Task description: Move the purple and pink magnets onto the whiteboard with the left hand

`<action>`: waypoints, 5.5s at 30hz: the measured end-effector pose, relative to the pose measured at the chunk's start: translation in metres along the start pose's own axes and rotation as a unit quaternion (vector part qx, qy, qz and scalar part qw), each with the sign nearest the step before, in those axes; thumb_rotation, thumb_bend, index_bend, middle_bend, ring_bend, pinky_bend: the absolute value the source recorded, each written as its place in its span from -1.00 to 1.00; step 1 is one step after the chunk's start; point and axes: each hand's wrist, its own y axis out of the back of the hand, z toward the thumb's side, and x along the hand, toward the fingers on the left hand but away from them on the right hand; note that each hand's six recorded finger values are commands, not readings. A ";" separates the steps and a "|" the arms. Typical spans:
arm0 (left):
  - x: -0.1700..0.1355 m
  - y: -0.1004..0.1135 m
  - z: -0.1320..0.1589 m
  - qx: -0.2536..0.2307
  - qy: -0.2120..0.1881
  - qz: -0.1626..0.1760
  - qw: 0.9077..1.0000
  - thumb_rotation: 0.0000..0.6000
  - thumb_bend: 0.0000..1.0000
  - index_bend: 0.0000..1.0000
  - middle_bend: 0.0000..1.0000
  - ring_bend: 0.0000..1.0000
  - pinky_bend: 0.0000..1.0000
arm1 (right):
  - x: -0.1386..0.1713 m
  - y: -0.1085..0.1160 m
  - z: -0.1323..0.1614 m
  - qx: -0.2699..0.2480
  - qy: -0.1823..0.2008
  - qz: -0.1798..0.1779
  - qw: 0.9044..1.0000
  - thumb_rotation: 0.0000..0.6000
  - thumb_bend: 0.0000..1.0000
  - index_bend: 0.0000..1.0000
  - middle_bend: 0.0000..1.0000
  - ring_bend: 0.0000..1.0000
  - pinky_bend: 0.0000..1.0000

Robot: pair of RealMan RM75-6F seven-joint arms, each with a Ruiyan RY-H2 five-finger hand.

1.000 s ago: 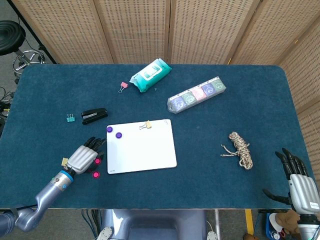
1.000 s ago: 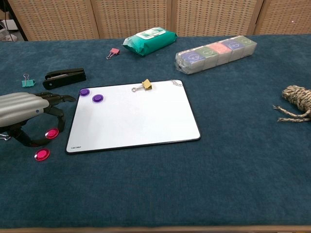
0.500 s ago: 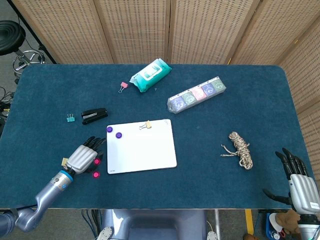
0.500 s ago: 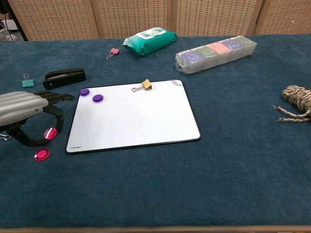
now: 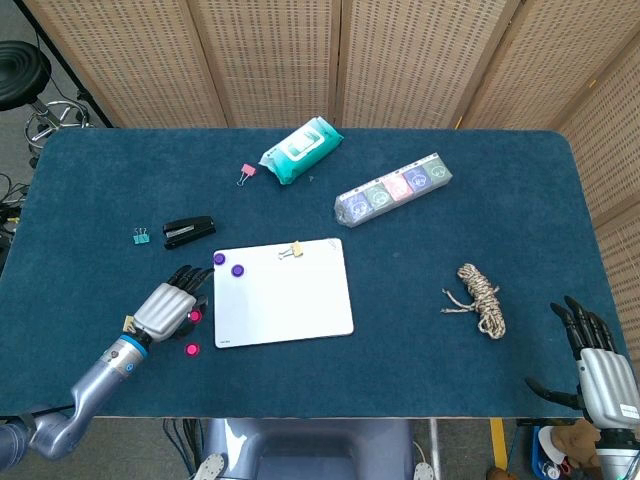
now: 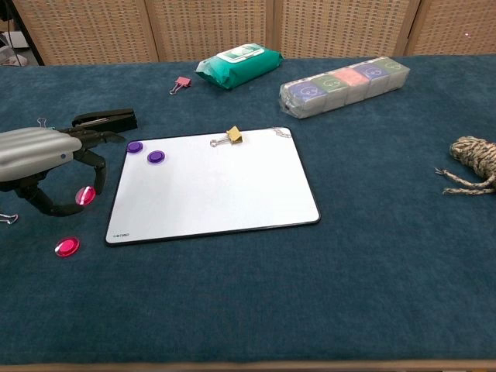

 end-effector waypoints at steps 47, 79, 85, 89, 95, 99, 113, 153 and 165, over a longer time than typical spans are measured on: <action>0.122 0.030 0.071 -0.012 0.030 0.011 0.999 1.00 -0.35 0.12 -1.00 -1.00 -1.00 | -0.010 -0.007 -0.010 0.001 -0.019 0.015 1.000 1.00 -1.00 -0.83 -1.00 -1.00 -1.00; 0.122 0.029 0.066 -0.031 0.034 0.003 0.999 1.00 -0.41 -0.07 -1.00 -1.00 -1.00 | -0.010 -0.006 -0.010 -0.001 -0.020 0.013 1.000 1.00 -1.00 -0.83 -1.00 -1.00 -1.00; 0.121 0.031 0.065 -0.022 0.039 0.011 0.999 1.00 -0.41 -0.09 -1.00 -1.00 -1.00 | -0.010 -0.006 -0.010 -0.002 -0.019 0.013 1.000 1.00 -1.00 -0.83 -1.00 -1.00 -1.00; 0.121 0.032 0.065 -0.021 0.041 0.014 0.999 1.00 -0.41 -0.12 -1.00 -1.00 -1.00 | -0.010 -0.006 -0.010 -0.002 -0.019 0.013 1.000 1.00 -1.00 -0.83 -1.00 -1.00 -1.00; 0.120 0.032 0.064 -0.022 0.040 0.011 0.999 1.00 -0.40 -0.20 -1.00 -1.00 -1.00 | -0.010 -0.006 -0.010 -0.002 -0.019 0.014 1.000 1.00 -1.00 -0.83 -1.00 -1.00 -1.00; 0.118 0.034 0.065 -0.026 0.037 0.012 0.999 1.00 -0.40 -0.21 -1.00 -1.00 -1.00 | -0.010 -0.005 -0.010 -0.002 -0.018 0.013 1.000 1.00 -1.00 -0.83 -1.00 -1.00 -1.00; 0.091 0.065 0.060 -0.038 0.013 0.037 0.999 1.00 -0.40 -0.21 -1.00 -1.00 -1.00 | -0.009 -0.007 -0.007 -0.001 -0.015 0.016 1.000 1.00 -1.00 -0.83 -1.00 -1.00 -1.00; -0.078 -0.018 -0.015 0.003 -0.021 -0.023 0.999 1.00 -0.50 -0.25 -1.00 -1.00 -1.00 | 0.000 -0.007 0.001 -0.003 -0.001 0.018 1.000 1.00 -1.00 -0.83 -1.00 -1.00 -1.00; -0.066 -0.031 -0.003 0.008 -0.038 -0.031 0.999 1.00 -0.50 -0.24 -1.00 -1.00 -1.00 | 0.000 -0.005 0.000 -0.005 -0.002 0.017 1.000 1.00 -1.00 -0.83 -1.00 -1.00 -1.00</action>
